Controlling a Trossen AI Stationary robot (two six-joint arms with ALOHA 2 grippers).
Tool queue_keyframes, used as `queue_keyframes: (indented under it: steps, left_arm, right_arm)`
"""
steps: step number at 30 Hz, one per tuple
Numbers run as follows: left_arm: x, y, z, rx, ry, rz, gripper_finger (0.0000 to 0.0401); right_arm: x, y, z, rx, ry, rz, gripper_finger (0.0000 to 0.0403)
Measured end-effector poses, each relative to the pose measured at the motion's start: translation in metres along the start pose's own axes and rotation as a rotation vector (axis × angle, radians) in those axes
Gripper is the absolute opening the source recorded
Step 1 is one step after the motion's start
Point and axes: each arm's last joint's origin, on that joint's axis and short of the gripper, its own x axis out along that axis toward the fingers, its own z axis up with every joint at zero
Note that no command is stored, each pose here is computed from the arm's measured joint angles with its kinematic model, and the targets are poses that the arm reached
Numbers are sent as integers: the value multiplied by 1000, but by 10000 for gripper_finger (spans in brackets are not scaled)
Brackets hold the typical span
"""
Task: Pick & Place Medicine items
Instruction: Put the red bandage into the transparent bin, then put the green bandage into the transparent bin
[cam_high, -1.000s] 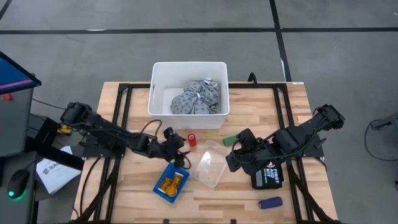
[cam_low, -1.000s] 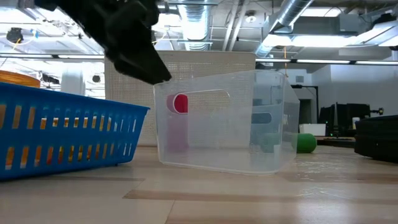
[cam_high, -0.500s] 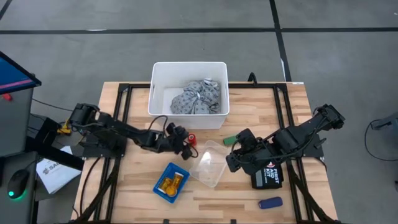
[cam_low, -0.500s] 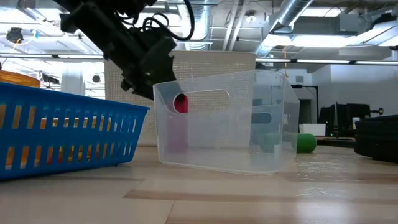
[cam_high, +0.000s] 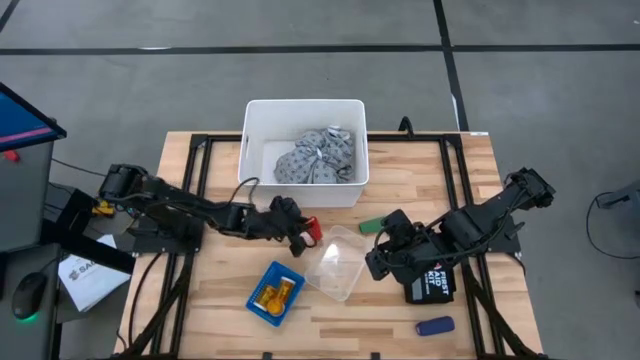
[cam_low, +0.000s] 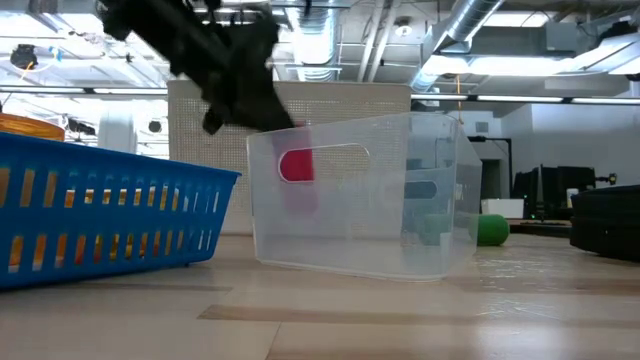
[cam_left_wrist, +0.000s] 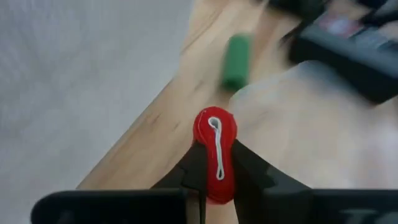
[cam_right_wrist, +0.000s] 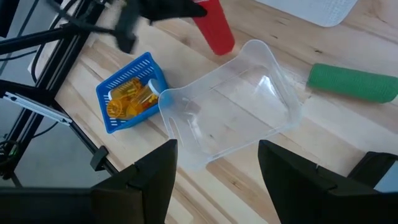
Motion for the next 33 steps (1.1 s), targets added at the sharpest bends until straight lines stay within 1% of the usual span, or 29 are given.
queue_keyframes:
  steps: [3,6,8,12,17,20,23,26,29,33]
  left_arm:
    - [-19,-9,14,-37,-91,-86,35]
    - [-33,-18,23,-64,-152,-172,57]
    - [-37,-24,22,-64,-153,-234,65]
    - [-25,-37,17,-87,-184,-330,62]
    - [1,-48,5,-190,-225,-384,58]
    - [17,-50,-3,-260,-222,-421,72]
    - [34,-50,-15,-347,-170,-467,102]
    - [46,-48,-21,-417,-148,-496,146]
    - [46,-46,-14,-456,-199,-521,199]
    - [43,-38,0,-471,-255,-501,261]
  right_arm:
    - [-1,0,-2,-5,3,3,221]
    - [-1,0,-2,-6,3,3,221]
    - [-1,0,-2,-6,3,3,221]
    - [-1,0,-2,-9,3,0,221]
    - [-2,0,-4,-23,-1,2,221]
    - [-4,-2,-9,-53,2,-16,221]
    - [-7,-6,-15,-94,15,-52,221]
    - [-11,-10,-21,-115,25,-86,224]
    - [-13,-13,-26,-129,32,-104,231]
    - [-15,-14,-29,-134,37,-113,237]
